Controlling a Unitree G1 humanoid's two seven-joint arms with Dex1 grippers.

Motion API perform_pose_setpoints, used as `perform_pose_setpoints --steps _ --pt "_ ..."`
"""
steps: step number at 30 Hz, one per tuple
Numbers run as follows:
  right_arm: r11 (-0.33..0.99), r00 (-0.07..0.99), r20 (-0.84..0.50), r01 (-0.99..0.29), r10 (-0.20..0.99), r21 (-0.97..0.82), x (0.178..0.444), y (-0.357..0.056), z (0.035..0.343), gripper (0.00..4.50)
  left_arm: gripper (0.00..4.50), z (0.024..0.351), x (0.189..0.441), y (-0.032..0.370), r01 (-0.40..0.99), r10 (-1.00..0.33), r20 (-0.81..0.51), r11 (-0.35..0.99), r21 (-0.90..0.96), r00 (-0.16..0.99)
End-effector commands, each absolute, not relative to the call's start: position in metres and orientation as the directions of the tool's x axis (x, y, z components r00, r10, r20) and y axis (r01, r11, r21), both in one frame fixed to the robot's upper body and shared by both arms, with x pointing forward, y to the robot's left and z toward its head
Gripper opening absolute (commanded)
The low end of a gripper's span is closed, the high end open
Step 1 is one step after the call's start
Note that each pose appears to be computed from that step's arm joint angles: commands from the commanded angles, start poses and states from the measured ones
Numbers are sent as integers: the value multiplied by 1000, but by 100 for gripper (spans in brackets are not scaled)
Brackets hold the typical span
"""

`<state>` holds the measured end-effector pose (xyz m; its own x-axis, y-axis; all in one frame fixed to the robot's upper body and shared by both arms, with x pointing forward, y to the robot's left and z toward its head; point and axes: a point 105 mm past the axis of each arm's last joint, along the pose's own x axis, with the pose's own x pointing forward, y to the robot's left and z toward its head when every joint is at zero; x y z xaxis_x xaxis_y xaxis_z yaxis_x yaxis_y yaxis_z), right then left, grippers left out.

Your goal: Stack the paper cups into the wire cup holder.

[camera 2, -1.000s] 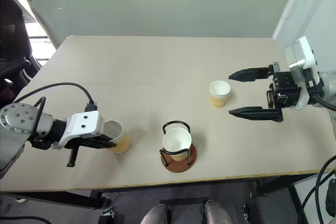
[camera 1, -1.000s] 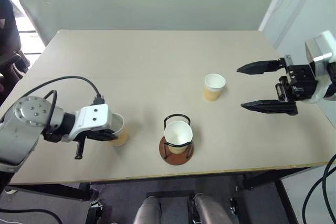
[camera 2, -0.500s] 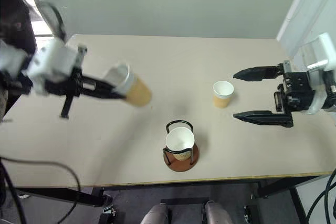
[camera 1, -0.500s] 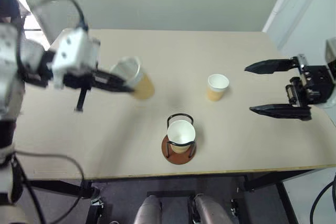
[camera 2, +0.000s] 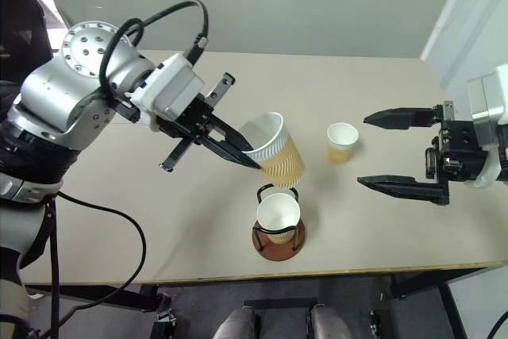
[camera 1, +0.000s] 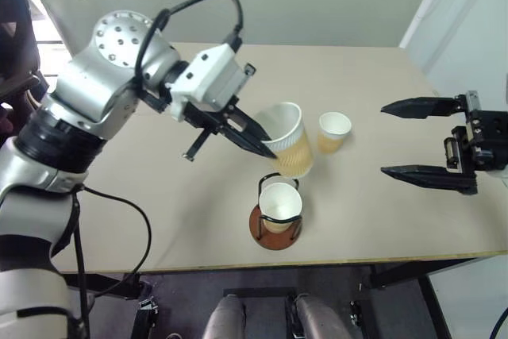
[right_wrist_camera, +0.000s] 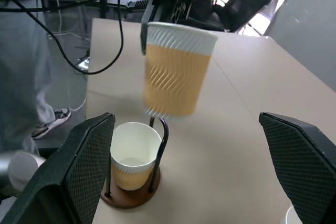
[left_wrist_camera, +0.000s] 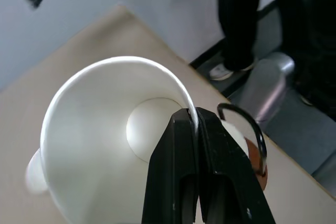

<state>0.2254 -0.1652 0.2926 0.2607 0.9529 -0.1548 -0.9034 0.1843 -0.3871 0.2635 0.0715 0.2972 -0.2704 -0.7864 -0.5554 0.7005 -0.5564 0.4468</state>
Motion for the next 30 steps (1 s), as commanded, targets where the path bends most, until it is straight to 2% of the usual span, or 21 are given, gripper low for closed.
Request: perform_pose_setpoints --steps 1,16,20,27,30 --pt "214 304 -142 -870 942 -444 217 -168 305 450 5 291 255 69 638 -719 -610 -648 417 -331" --pt "226 325 -169 -872 930 -435 214 -169 299 450 5 270 255 71 603 -646 -668 -714 357 -369" --pt "262 351 -135 -860 927 -438 210 -179 309 450 5 269 253 70 595 -640 -670 -721 354 -377" --pt "377 514 -287 -827 808 -417 198 -233 290 450 5 269 251 69 590 -637 -670 -726 354 -382" --pt "336 493 -447 -859 747 -385 187 -244 263 450 5 268 254 67 588 -635 -672 -727 355 -380"
